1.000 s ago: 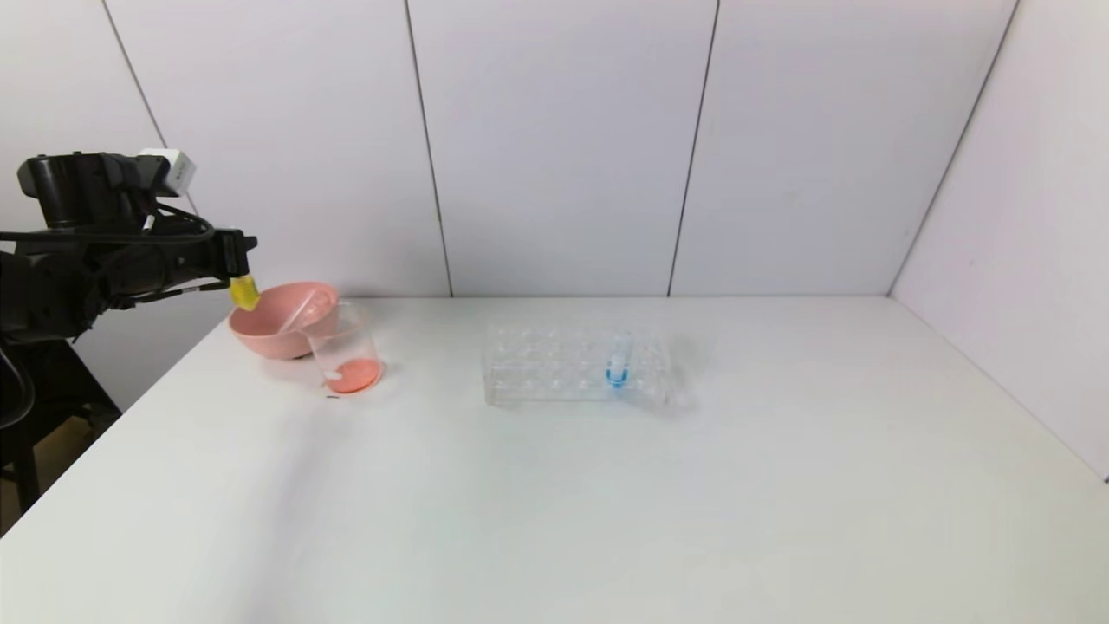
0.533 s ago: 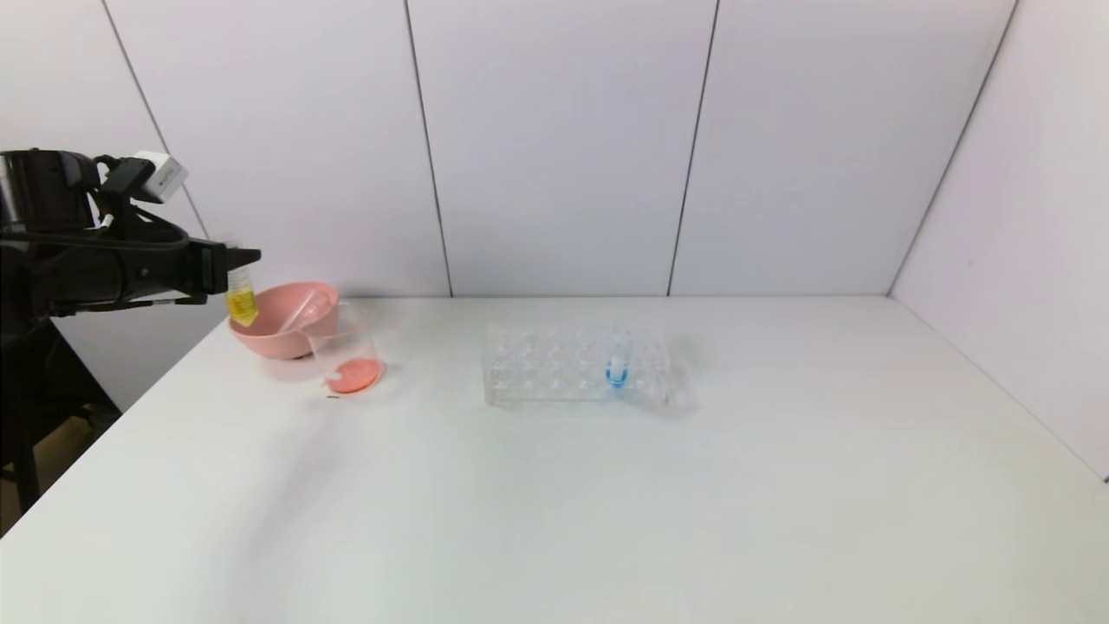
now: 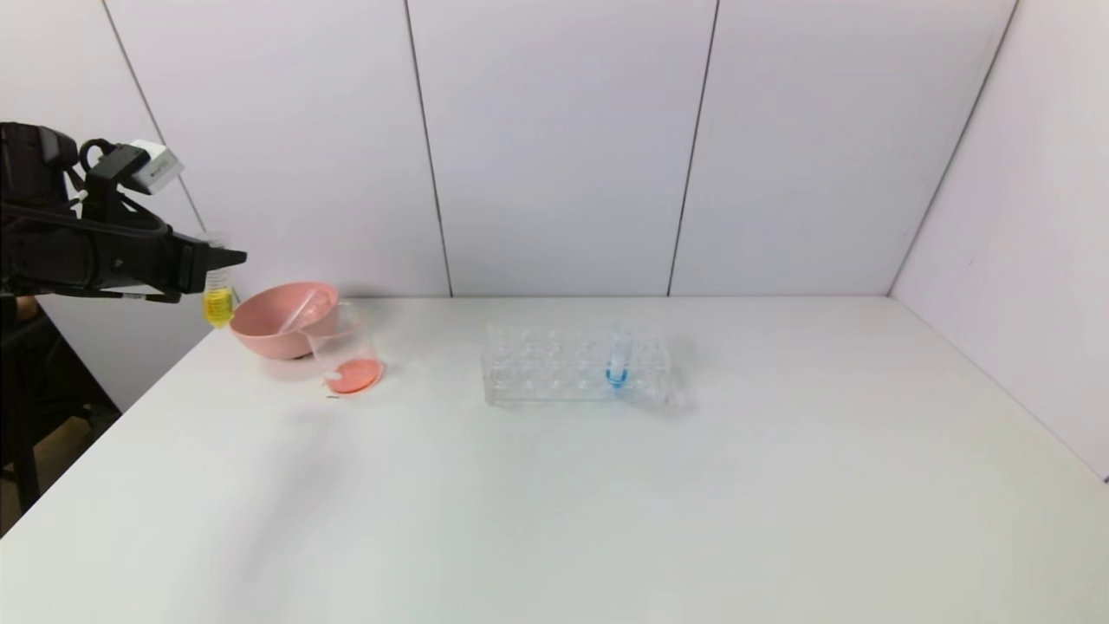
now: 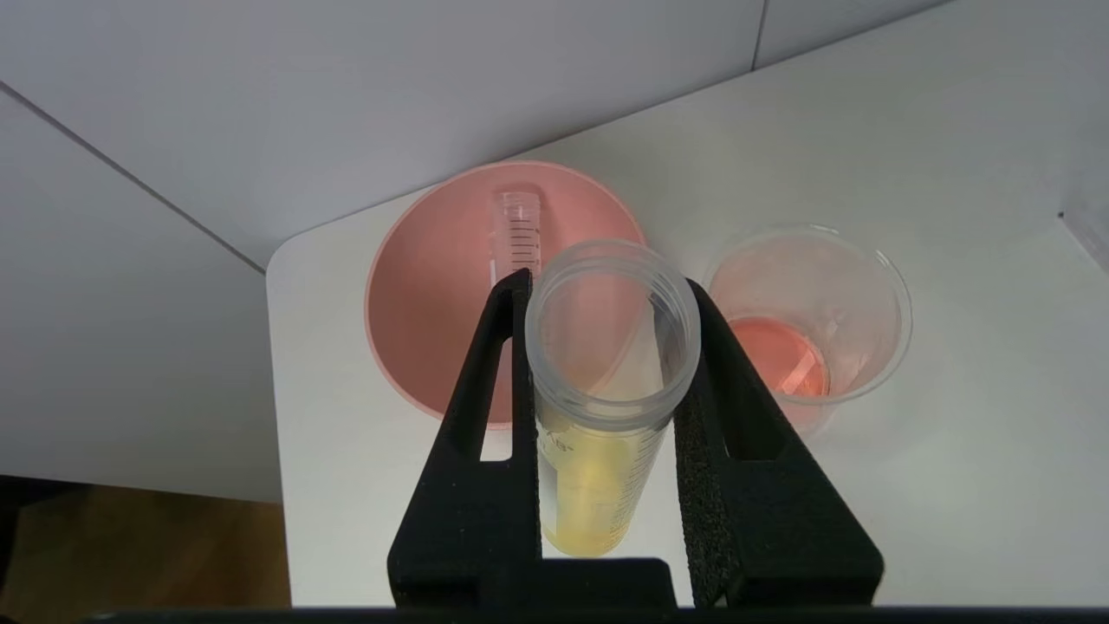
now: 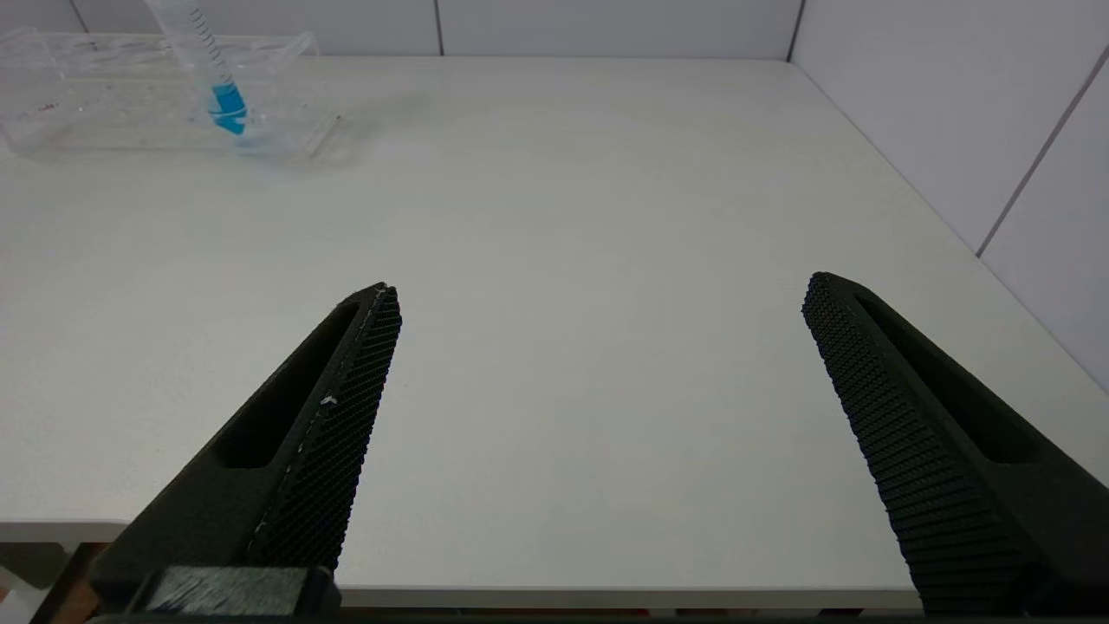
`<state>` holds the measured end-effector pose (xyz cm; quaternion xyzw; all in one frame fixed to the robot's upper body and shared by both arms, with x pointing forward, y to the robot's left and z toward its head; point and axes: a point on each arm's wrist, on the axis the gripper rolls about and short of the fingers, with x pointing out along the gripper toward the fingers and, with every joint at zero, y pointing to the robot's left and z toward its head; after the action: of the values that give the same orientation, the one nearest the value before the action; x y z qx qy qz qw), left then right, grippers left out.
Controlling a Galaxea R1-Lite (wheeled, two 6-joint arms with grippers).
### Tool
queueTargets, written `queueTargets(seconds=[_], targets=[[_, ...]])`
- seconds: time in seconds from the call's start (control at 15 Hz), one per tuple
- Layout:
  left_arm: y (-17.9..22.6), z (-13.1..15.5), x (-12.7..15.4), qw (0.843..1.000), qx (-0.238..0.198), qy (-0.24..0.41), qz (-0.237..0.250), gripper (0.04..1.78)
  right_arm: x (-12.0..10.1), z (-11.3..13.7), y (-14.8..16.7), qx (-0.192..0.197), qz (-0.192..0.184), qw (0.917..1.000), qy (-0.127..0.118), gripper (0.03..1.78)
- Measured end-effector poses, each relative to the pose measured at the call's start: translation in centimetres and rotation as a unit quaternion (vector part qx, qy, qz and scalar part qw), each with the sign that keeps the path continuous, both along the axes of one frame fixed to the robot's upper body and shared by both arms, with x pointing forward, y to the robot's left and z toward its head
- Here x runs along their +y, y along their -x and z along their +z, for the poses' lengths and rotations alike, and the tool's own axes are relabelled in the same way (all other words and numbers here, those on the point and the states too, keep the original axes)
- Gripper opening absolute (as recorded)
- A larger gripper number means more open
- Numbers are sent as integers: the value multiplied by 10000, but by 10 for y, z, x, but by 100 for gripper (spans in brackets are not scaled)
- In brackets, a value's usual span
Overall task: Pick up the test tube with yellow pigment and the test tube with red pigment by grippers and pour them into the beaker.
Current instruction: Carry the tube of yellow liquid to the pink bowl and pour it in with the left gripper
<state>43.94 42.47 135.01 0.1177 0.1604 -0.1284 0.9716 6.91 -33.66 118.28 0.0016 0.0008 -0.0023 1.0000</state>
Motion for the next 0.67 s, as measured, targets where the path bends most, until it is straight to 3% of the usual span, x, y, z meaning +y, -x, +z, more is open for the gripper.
queueTargets(seconds=[0.2,0.67], targets=[[0,5,0,9992,272,-262,-147,45,0,0,0,0,2,10000,0,170],[0,13,1,9961,462,-645,-373,45,0,0,0,0,2,10000,0,170]])
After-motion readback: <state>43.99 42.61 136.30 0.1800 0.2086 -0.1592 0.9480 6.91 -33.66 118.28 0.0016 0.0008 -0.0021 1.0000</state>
